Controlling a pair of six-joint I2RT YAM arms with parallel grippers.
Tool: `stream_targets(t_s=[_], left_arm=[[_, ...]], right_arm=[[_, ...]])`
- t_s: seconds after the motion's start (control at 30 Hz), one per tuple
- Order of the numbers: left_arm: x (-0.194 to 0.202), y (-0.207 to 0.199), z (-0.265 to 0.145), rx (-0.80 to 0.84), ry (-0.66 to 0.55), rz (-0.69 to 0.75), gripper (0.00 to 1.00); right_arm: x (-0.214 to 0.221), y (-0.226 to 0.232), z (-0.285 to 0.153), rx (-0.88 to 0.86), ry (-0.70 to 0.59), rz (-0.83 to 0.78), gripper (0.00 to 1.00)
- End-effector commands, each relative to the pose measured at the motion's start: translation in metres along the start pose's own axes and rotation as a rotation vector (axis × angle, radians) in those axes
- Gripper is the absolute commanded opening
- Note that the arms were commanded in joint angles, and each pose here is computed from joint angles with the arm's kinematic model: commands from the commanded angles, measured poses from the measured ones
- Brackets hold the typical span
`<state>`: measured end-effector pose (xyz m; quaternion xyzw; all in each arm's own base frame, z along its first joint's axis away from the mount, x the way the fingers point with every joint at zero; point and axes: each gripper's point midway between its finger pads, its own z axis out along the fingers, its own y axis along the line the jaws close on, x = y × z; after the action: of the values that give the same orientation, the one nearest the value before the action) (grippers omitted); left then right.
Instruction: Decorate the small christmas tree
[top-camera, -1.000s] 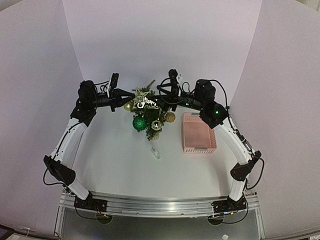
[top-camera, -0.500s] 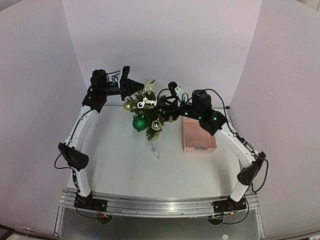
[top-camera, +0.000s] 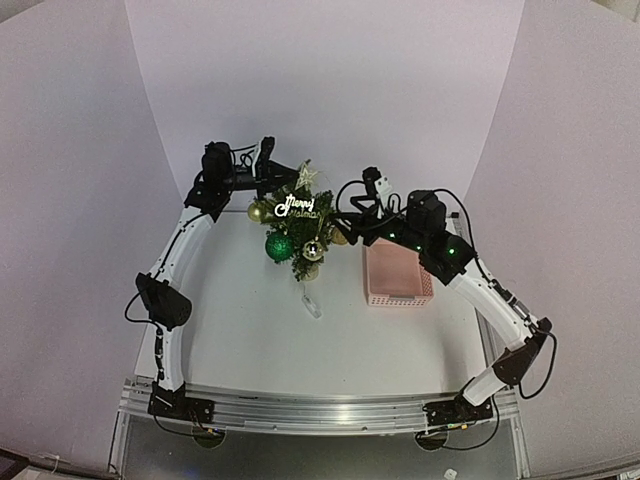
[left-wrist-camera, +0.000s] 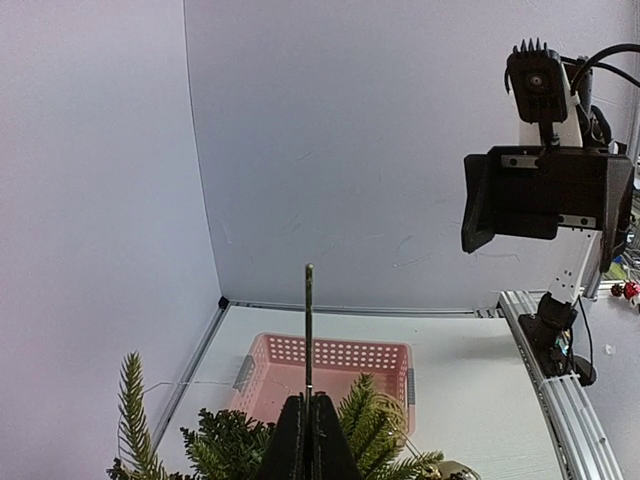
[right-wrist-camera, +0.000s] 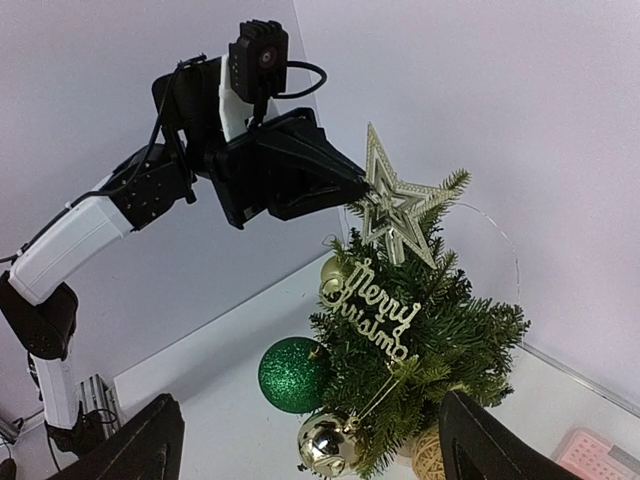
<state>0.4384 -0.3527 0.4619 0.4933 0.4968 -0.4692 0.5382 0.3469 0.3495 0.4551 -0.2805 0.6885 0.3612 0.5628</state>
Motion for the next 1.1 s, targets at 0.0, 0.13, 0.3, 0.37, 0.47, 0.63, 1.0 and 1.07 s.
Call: stream_targets(t_s=[0.0,0.13,0.3,0.37,0.47,0.63,1.0,1.07], left_arm=[[-0.036,-0.002,-0.008,-0.039,-0.055,0.115,0.0],[-0.04,0.006,-0.014,-0.082,-0.053,0.137,0.0],[-0.036,0.008,-0.014,-0.096,-0.036,0.144,0.0],[-0.029,0.011,-0.015,-0.109,-0.013,0.143,0.0],[-0.024,0.013,-0.015,-0.11,-0.004,0.144,0.0],[-0.025,0.015,-0.013,-0.105,-0.024,0.135,0.0],[-0.017,0.024,-0.01,-0.122,-0.022,0.12,0.0],[-0.015,0.025,-0.009,-0.121,-0.021,0.112,0.0]], right_arm=[[-0.01,0.0,-0.006,0.008,-0.04,0.01,0.86],[-0.008,0.001,-0.003,-0.005,-0.035,0.009,0.86],[-0.006,-0.001,0.001,-0.006,-0.029,0.01,0.86],[-0.006,-0.001,0.001,-0.009,-0.029,0.009,0.86],[-0.005,-0.002,0.001,-0.008,-0.028,0.009,0.87],[-0.003,-0.002,0.002,-0.008,-0.024,0.017,0.87],[-0.003,-0.001,0.0,-0.013,-0.022,0.022,0.88],[-0.002,-0.001,0.0,-0.012,-0.021,0.023,0.88]])
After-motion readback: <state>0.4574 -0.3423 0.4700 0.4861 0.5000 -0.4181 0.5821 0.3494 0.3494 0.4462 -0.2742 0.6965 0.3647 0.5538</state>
